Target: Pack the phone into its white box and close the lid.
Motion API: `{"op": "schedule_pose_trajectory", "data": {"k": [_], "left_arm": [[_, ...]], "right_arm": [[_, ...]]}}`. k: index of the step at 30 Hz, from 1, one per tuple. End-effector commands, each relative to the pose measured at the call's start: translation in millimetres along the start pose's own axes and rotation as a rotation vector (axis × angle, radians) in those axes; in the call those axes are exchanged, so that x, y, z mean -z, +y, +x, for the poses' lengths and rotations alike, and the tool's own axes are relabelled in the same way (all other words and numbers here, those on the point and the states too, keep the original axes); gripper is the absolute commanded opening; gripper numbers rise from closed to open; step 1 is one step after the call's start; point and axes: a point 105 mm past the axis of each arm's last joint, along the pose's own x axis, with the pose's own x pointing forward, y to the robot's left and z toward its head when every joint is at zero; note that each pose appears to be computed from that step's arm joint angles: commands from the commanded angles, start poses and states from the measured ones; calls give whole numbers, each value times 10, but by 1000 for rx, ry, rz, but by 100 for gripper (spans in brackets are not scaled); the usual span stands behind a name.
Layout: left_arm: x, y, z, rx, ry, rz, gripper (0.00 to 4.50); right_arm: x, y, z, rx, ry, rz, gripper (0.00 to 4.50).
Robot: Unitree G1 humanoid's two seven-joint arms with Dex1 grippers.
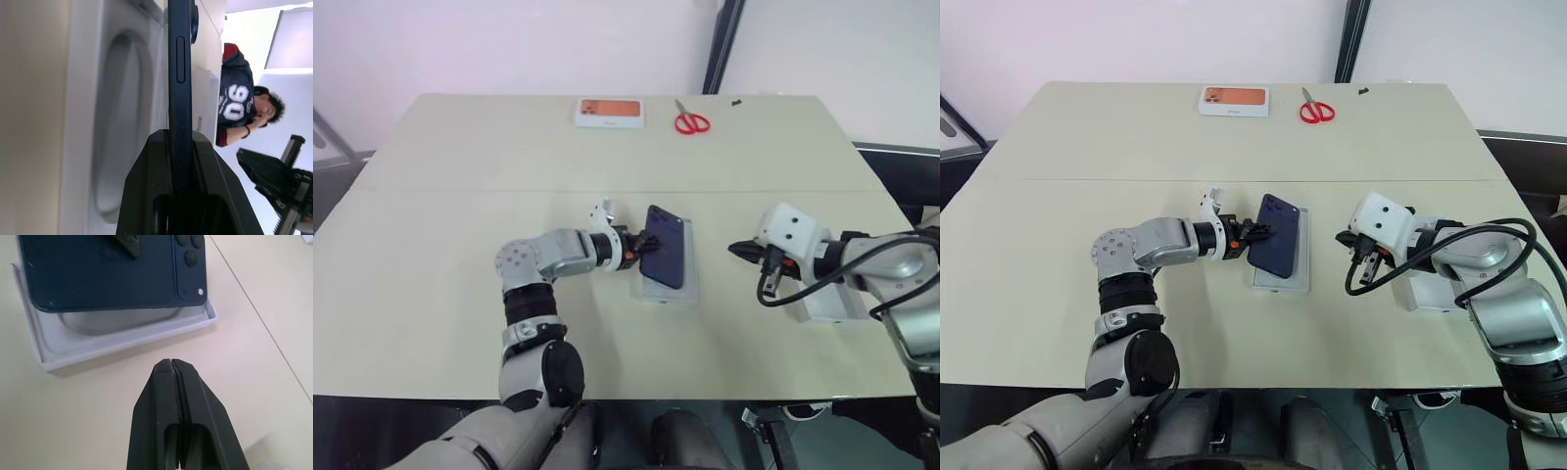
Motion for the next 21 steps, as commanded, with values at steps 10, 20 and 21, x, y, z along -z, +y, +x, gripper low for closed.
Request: {"op": "schedule_pose_trajectory", "data": {"k": [10,20,21], "left_arm": [[15,-144,86,14,-40,60,0],[98,-169,167,17,-8,100,0],[107,-173,171,18,-5,105,0]], "right_arm": [[-64,157,-31,-60,-64,48,0],[-32,170,-2,-56,-58,56,0],[-32,170,2,-55,-58,56,0]]}}
